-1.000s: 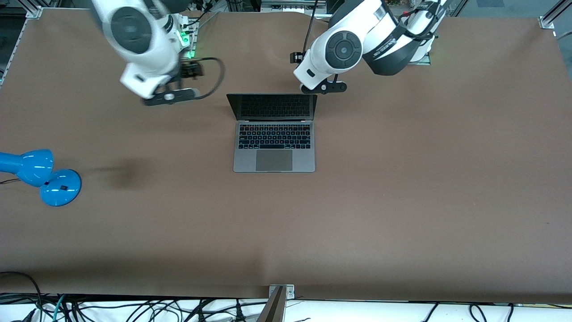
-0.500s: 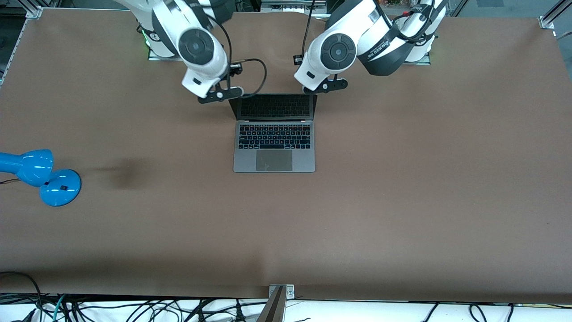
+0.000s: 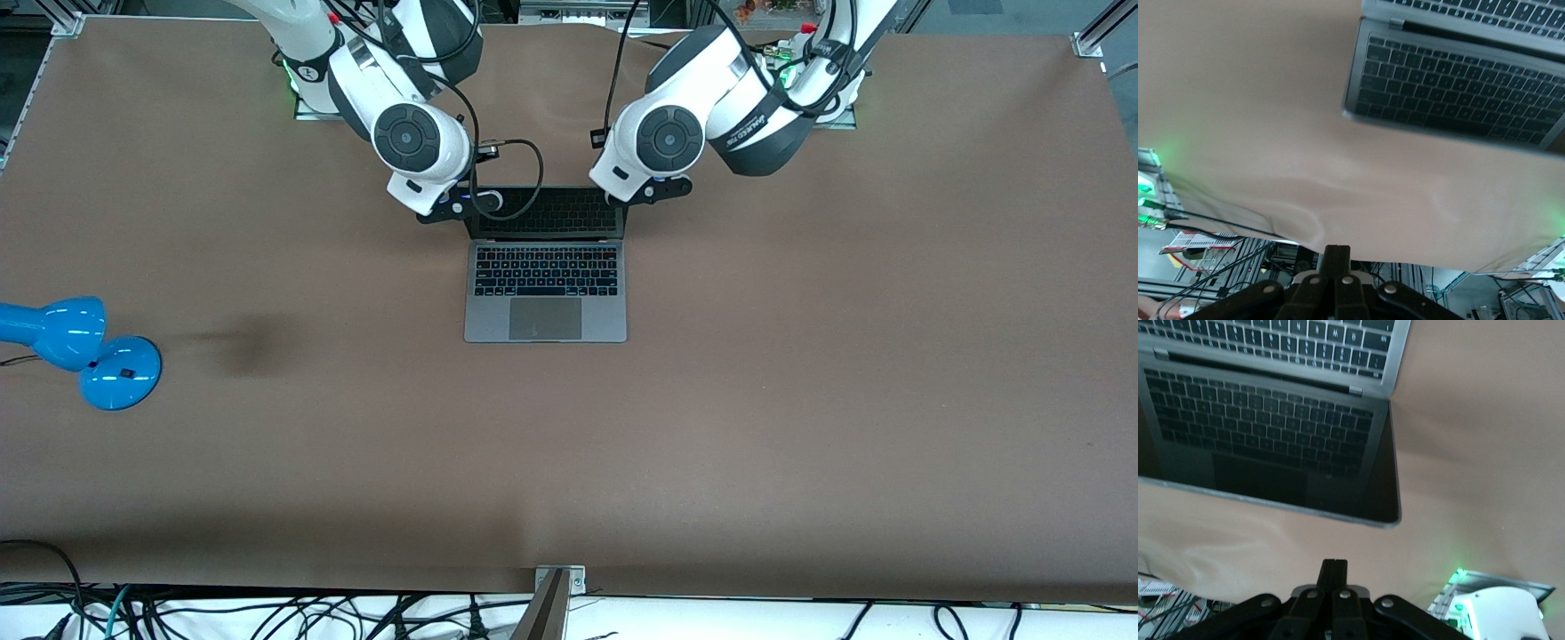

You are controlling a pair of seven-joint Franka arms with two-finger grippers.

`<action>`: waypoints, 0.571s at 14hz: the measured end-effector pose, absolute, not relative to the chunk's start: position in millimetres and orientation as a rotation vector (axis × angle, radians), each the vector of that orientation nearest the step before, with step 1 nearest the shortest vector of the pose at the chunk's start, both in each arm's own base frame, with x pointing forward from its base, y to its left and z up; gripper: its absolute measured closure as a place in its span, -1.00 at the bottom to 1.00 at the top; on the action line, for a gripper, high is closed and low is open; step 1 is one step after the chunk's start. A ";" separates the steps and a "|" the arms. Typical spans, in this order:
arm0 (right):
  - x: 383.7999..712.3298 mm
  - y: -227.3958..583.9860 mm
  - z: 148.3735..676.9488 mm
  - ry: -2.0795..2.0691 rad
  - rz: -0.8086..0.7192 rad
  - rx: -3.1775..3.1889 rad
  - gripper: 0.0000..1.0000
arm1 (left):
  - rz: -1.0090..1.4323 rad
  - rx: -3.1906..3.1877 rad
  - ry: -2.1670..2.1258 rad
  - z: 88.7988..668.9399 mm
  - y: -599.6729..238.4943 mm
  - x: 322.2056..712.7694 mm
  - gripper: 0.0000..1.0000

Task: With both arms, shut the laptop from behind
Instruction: 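Lower both grippers behind the laptop screen's back edge, then push the laptop screen down onto the keyboard with both grippers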

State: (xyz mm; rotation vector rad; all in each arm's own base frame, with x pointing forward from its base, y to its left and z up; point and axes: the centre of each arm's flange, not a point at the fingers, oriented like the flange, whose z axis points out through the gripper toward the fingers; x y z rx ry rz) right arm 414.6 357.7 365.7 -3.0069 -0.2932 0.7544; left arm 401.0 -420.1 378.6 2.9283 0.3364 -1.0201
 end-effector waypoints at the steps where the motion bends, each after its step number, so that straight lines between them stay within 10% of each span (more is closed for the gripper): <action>1: 416.5 358.0 365.6 -0.295 0.736 -3.012 0.98 | -0.999 2.928 0.345 372.9 -420.1 405.6 0.98; 8: 442.9 364.2 358.2 -0.343 0.660 -3.066 0.98 | -0.902 2.934 0.389 332.9 -414.4 446.6 0.98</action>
